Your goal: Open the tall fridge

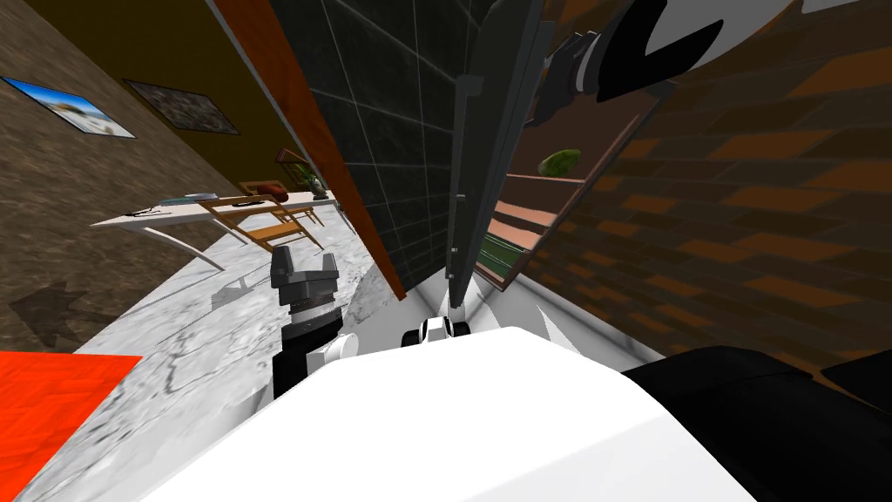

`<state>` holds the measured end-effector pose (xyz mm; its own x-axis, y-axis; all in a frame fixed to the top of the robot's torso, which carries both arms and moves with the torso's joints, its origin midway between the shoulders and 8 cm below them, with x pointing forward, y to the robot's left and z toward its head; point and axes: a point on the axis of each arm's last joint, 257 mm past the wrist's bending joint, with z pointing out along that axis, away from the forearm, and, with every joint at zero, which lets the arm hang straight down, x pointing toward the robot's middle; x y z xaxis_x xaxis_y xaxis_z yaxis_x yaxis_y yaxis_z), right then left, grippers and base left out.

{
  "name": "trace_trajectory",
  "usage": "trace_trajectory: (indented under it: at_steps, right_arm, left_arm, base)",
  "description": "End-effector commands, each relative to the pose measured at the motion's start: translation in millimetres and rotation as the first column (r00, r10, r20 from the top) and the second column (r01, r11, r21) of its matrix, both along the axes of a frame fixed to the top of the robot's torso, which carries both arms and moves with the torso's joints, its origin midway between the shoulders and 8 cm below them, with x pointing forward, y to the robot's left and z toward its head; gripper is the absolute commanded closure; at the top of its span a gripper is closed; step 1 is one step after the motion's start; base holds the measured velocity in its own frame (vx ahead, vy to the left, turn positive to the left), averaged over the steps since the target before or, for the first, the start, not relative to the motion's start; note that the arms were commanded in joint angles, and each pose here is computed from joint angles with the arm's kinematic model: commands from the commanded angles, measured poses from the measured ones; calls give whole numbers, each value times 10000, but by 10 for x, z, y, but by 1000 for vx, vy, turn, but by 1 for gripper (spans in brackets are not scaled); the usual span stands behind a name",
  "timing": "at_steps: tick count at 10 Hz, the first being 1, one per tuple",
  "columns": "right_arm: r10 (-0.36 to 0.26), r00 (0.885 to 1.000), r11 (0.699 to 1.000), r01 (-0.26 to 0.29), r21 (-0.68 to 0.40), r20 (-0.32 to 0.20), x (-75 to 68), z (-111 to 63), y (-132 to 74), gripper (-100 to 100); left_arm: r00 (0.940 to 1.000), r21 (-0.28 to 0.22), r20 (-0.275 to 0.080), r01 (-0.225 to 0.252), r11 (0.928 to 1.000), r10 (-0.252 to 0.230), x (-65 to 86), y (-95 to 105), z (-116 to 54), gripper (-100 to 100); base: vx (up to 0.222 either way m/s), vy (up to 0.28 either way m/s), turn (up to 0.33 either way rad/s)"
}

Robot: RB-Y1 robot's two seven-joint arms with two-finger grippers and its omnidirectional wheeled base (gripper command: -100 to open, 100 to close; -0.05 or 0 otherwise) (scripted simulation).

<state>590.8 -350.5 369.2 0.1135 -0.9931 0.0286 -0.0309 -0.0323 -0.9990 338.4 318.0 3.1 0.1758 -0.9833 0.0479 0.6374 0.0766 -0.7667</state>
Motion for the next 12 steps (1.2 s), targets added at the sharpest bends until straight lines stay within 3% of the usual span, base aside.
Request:
trace_trajectory:
  at_steps: [1, 9, 12]
  right_arm:
    - [-402, 9992, 9992, 402, -33, 2, 31, 21, -161, -100]
    - [-1381, 9904, 9904, 1382, -77, 106, 82, 101, -560, -100]
    - [-1304, 9914, 9914, 1306, -130, 119, 65, 143, -499, -100]
  left_arm:
    - [10000, 1, 0, 0, 10000, 0, 0, 0, 0, 0]
    - [10000, 1, 0, 0, 10000, 0, 0, 0, 0, 0]
    - [10000, 6, -3, -2, 10000, 2, 0, 1, 0, 0]
  base:
    - [46, 287, -116]
    - [26, 262, -81]
    - [62, 59, -14]
